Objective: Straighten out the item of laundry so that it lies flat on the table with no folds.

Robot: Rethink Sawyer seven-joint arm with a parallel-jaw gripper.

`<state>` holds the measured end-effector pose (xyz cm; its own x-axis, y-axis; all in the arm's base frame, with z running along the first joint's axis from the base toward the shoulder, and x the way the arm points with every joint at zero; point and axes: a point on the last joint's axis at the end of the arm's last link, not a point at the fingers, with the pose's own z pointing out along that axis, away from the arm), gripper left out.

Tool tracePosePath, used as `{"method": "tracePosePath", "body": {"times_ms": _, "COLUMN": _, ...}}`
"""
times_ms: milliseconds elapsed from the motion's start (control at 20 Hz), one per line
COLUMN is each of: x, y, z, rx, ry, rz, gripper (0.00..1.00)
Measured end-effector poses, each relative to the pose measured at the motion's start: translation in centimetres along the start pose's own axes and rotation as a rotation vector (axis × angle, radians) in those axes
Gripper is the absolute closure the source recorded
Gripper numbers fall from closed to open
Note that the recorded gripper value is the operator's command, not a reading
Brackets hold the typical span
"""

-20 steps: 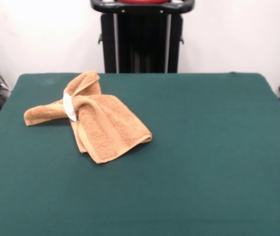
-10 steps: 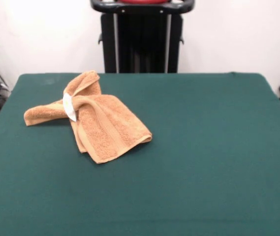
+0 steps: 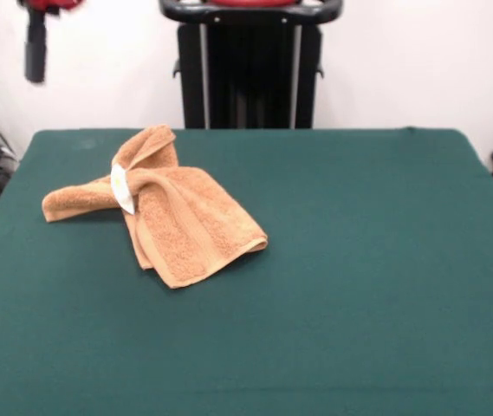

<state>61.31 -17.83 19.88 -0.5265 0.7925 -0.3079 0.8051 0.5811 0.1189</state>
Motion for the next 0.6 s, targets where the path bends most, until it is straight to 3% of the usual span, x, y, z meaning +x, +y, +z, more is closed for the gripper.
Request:
{"method": "tracePosePath", "body": {"times_ms": 250, "x": 2.7, "y": -1.0, "z": 4.2, "rx": 0.0, "ry": 0.057, "rz": -0.048, "gripper": 1.0}}
{"method": "tracePosePath", "body": {"times_ms": 600, "x": 6.0, "y": -1.7, "z": 7.2, "rx": -0.006, "ry": 0.116, "rz": -0.093, "gripper": 1.0}}
